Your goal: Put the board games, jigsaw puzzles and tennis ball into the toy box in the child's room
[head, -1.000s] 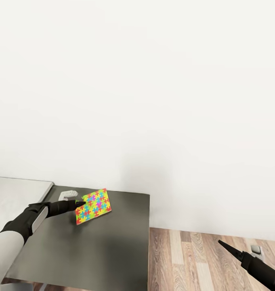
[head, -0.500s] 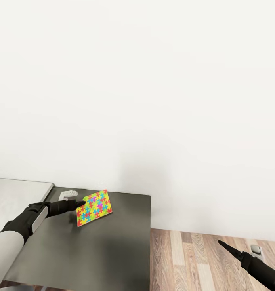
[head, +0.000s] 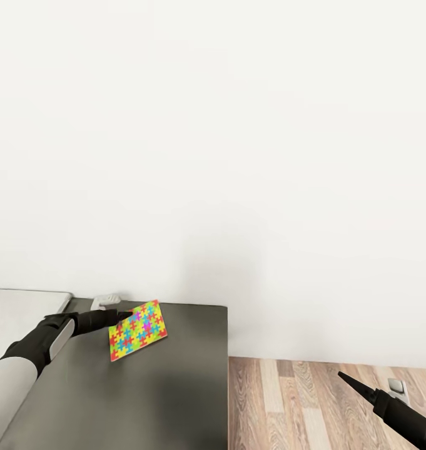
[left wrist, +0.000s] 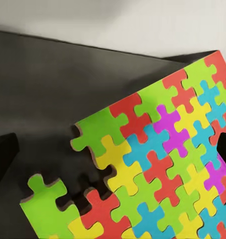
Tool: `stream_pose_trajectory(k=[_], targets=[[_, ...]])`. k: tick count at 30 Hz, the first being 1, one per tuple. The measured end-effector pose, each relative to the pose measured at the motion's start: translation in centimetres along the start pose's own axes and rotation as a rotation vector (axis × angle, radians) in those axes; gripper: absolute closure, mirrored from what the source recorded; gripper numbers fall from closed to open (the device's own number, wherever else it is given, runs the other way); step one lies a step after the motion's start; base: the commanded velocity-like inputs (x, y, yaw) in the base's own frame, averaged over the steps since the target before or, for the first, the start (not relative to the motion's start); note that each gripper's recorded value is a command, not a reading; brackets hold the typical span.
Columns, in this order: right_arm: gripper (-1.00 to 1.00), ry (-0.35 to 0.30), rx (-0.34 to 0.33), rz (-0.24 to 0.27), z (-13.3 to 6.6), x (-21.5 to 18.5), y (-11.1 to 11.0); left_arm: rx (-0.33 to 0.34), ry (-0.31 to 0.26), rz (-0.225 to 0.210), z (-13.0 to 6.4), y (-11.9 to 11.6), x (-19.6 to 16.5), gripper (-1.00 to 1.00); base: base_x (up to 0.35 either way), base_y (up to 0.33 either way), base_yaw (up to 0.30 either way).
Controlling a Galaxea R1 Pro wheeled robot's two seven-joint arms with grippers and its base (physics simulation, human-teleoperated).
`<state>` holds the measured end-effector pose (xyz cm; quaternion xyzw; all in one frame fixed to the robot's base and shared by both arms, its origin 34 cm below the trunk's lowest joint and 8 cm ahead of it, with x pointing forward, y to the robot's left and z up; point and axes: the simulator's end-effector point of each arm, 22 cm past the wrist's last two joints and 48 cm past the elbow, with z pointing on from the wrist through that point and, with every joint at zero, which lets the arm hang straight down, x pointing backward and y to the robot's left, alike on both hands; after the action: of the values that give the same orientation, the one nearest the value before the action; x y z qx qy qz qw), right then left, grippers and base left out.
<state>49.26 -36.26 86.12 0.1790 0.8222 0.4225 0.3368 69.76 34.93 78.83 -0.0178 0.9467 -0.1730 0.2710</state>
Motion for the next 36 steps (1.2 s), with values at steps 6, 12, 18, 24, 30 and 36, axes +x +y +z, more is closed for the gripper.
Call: stream_pose_trajectory(k=[6, 12, 18, 24, 30, 36], targets=[[-1.00, 0.000, 0.001, 0.000, 0.0, 0.0, 0.0, 0.000, 0.000, 0.000, 0.0, 0.0, 0.0, -1.00, 0.015, 0.003, -0.007], [-1.00, 0.000, 0.001, 0.000, 0.0, 0.0, 0.0, 0.000, 0.000, 0.001, 0.0, 0.0, 0.0, -1.00, 0.002, 0.001, -0.001], [-1.00, 0.000, 0.001, 0.000, 0.0, 0.0, 0.0, 0.000, 0.003, 0.003, 0.0, 0.0, 0.1, -1.00, 0.000, 0.000, 0.000], [-1.00, -0.001, 0.000, 0.000, 0.0, -0.1, 0.0, -0.008, 0.011, 0.005, 0.1, 0.0, 0.3, -1.00, 0.000, 0.000, 0.000], [-1.00, -0.002, -0.001, -0.002, 0.0, -0.1, 0.1, -0.004, 0.014, 0.005, 0.4, -0.4, 0.5, -1.00, 0.000, 0.000, 0.000], [-1.00, -0.001, -0.002, -0.003, 0.0, -0.1, 0.1, 0.004, 0.016, 0.007, 0.8, -1.1, 0.7, -1.00, 0.000, 0.000, 0.000]])
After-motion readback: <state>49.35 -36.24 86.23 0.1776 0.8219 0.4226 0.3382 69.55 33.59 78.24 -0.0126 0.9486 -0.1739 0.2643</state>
